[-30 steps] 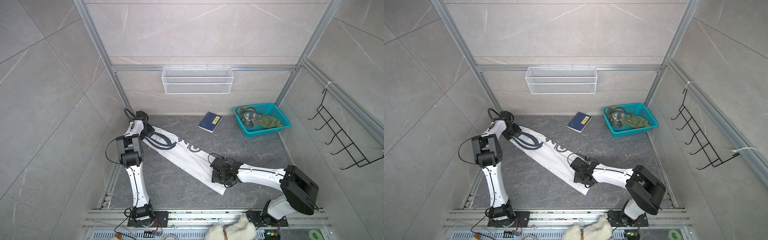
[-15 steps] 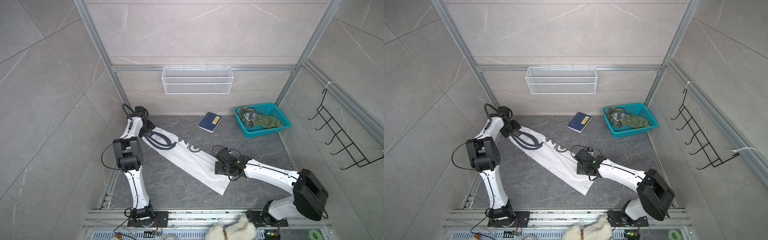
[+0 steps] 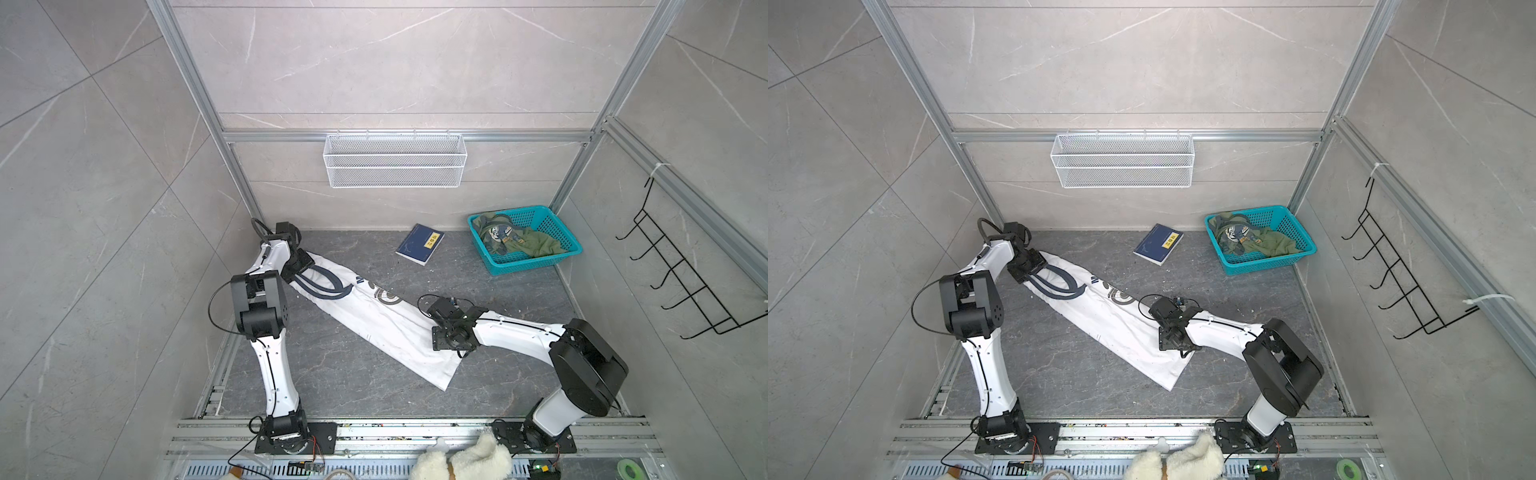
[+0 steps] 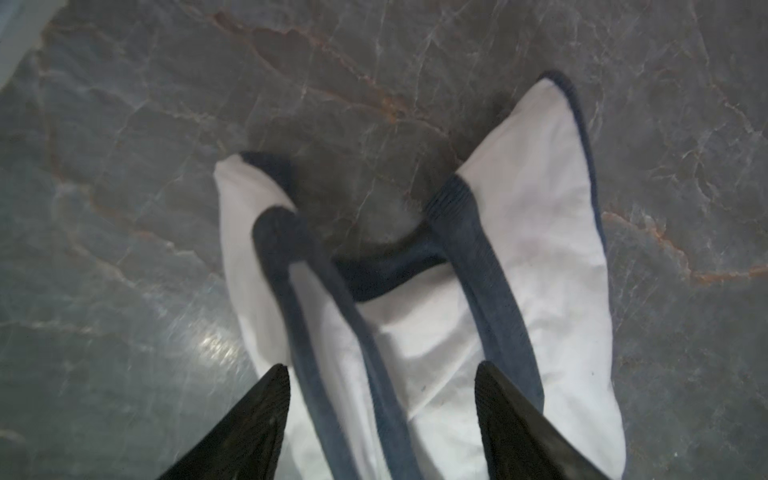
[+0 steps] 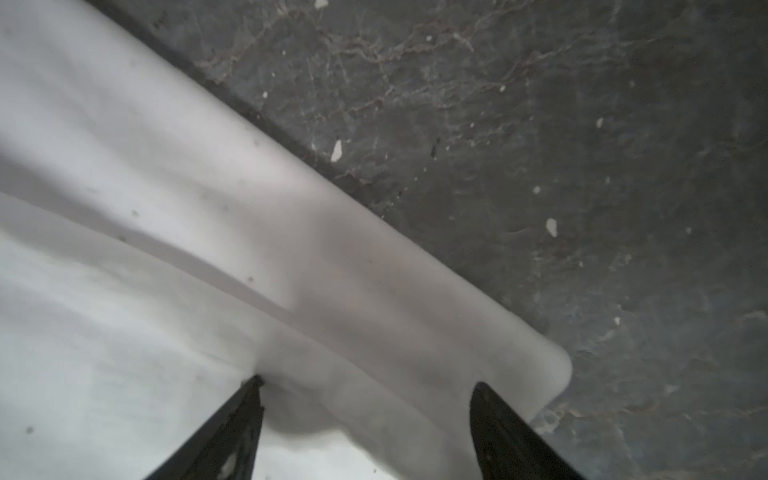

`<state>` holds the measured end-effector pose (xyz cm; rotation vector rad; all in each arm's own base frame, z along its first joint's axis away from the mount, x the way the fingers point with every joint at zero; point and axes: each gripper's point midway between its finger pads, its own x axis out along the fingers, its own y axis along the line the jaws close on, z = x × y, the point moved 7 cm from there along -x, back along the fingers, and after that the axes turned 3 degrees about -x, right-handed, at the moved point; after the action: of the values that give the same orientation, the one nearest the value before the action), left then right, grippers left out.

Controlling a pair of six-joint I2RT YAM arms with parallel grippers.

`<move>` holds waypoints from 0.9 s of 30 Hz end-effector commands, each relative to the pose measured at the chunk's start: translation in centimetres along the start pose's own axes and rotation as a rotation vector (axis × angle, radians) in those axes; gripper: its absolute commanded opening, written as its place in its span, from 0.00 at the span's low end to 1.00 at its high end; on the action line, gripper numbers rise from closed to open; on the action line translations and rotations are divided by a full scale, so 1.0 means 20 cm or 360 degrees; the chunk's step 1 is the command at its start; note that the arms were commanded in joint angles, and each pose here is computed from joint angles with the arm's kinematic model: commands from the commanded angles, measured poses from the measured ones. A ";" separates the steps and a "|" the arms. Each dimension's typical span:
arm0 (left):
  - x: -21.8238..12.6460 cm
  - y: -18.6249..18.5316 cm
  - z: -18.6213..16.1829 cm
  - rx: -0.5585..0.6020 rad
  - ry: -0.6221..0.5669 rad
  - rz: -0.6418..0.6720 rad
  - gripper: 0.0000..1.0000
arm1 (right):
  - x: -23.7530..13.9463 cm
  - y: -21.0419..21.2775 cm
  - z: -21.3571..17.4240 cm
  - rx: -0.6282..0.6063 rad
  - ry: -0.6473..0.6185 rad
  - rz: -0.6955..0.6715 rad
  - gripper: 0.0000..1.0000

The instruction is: Fold and stack the tank tops

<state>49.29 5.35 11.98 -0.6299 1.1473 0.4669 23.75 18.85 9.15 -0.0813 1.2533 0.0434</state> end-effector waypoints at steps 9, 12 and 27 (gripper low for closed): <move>0.26 -0.11 0.14 0.0072 0.0061 -0.0032 0.70 | 0.00 0.24 -0.29 -0.0133 0.0190 0.0157 0.79; 0.30 -0.15 0.18 0.0096 0.0073 -0.0069 0.70 | -0.07 0.38 -0.36 -0.0180 0.0189 0.0273 0.79; -0.37 -0.34 0.25 0.0129 -0.0111 -0.0311 0.92 | -0.41 0.42 -0.29 -0.0367 -0.0144 0.0244 0.81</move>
<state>57.26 4.40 12.81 -0.6456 1.0916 0.2916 13.88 29.24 12.94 -0.1262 1.2273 0.3874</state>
